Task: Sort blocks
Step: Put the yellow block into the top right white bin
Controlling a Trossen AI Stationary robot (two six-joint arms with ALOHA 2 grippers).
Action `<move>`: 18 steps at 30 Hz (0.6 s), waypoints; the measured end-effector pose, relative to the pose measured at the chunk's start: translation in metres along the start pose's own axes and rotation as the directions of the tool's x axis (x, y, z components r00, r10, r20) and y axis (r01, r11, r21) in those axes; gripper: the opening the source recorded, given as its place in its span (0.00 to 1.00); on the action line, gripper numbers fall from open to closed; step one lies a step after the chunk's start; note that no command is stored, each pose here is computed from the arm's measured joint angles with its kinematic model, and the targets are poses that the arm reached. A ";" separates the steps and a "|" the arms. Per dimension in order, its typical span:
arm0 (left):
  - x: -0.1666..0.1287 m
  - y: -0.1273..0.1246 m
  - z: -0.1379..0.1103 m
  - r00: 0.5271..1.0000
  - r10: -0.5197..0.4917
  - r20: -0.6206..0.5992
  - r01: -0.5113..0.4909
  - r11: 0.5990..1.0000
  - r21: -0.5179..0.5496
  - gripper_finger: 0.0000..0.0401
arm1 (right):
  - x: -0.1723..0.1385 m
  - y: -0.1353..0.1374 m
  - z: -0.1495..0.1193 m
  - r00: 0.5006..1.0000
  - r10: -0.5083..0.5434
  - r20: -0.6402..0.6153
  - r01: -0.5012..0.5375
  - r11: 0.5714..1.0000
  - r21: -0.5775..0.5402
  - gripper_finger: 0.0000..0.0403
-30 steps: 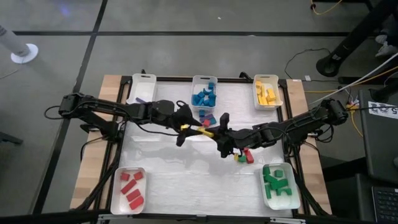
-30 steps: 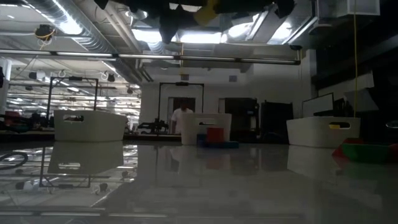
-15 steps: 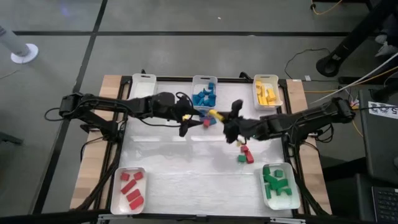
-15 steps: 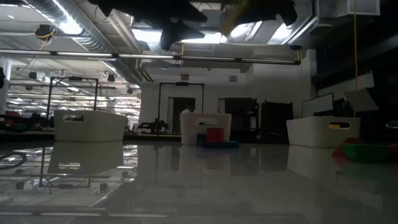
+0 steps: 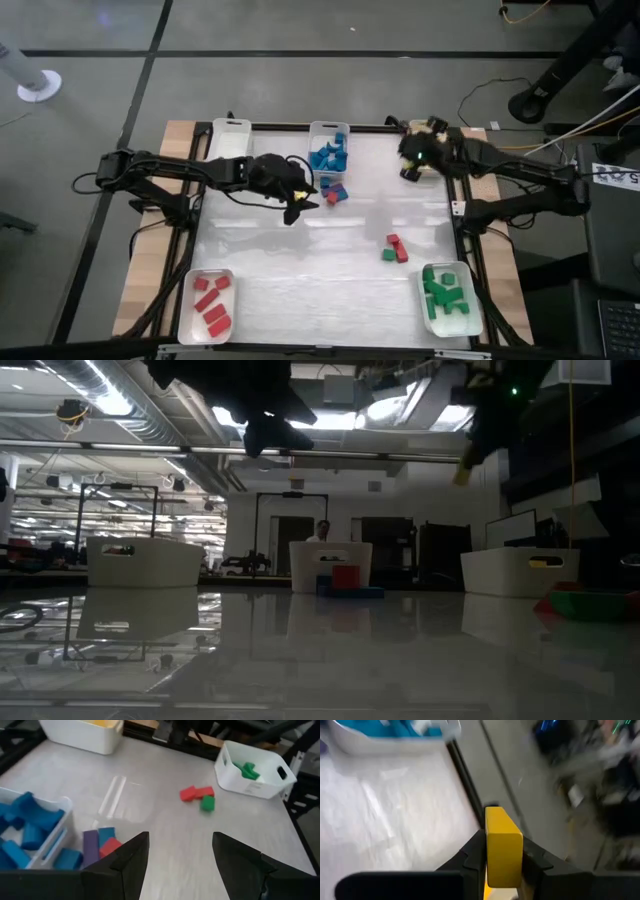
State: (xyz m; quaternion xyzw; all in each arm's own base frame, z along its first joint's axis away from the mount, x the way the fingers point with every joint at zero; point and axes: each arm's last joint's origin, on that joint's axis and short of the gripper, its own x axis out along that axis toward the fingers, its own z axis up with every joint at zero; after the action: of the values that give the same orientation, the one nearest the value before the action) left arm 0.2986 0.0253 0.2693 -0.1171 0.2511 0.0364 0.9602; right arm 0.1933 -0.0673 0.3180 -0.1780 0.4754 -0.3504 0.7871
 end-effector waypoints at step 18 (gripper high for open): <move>0.060 -0.014 -0.039 0.987 0.104 -0.126 -0.064 0.956 0.285 0.51 | 0.065 -0.056 -0.034 0.950 0.057 -0.306 0.031 0.961 0.276 0.21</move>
State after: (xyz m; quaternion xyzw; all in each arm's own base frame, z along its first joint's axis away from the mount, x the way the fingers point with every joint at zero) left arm 0.3338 0.0033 0.2097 0.0284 0.3250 0.0330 0.9447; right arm 0.1624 -0.1508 0.2952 -0.0053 0.5406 -0.4319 0.7220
